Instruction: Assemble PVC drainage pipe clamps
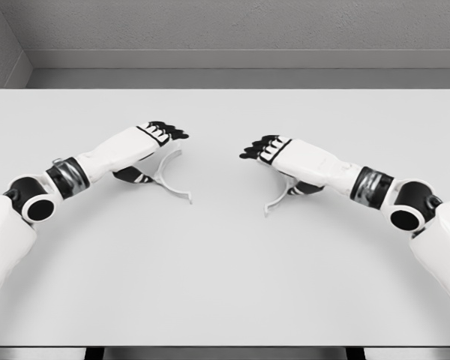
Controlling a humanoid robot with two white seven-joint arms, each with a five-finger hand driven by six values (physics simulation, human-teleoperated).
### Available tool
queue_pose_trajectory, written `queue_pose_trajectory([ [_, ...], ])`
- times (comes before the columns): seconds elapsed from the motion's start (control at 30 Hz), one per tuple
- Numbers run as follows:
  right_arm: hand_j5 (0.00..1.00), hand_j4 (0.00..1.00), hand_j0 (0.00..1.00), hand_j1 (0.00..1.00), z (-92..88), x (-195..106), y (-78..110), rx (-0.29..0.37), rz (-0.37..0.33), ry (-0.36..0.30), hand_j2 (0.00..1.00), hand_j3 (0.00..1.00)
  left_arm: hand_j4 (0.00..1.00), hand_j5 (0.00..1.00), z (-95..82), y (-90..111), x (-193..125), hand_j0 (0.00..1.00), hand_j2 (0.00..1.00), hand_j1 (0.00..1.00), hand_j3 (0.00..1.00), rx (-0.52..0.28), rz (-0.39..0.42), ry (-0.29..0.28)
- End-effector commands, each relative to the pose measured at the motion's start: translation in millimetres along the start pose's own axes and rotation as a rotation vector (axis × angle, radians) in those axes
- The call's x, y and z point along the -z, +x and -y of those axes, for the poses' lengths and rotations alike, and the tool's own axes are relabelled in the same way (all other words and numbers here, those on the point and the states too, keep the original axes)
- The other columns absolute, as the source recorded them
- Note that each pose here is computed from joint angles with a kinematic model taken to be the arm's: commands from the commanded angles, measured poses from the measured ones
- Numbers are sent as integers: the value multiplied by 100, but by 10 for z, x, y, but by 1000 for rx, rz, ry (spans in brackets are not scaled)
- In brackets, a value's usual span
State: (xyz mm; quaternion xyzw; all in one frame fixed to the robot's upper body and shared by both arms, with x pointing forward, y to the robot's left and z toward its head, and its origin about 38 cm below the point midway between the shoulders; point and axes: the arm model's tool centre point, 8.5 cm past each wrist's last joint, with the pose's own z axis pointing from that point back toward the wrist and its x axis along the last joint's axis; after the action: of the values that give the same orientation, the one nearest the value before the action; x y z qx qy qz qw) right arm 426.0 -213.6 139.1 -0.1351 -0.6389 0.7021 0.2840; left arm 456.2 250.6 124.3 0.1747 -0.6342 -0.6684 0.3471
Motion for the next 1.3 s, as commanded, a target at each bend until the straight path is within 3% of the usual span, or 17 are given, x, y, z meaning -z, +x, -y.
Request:
queue_pose_trajectory([
  [0.0,100,100,100,100,-42,57,29,15,8,2,100,100,100,100,-15,-43,-38,100,100,100,100,-3,-10,2],
  [0.2,100,100,100,100,-39,192,26,14,18,13,100,100,100,100,-82,-145,-8,100,100,100,100,1,-33,0],
  [0.73,100,100,100,100,11,397,127,9,59,10,100,100,100,100,-31,-53,141,100,100,100,100,-25,-13,9],
  [0.97,100,100,100,100,119,248,-82,-20,10,23,100,100,100,100,-21,-21,171,100,100,100,100,-31,-6,13],
  [1.07,100,100,100,100,113,240,-339,3,-54,44,100,100,100,100,-20,-12,183,100,100,100,100,-30,-3,1],
  [1.27,100,100,100,100,76,513,-370,58,-59,41,100,100,100,100,-9,47,244,100,100,100,100,-39,11,6],
])
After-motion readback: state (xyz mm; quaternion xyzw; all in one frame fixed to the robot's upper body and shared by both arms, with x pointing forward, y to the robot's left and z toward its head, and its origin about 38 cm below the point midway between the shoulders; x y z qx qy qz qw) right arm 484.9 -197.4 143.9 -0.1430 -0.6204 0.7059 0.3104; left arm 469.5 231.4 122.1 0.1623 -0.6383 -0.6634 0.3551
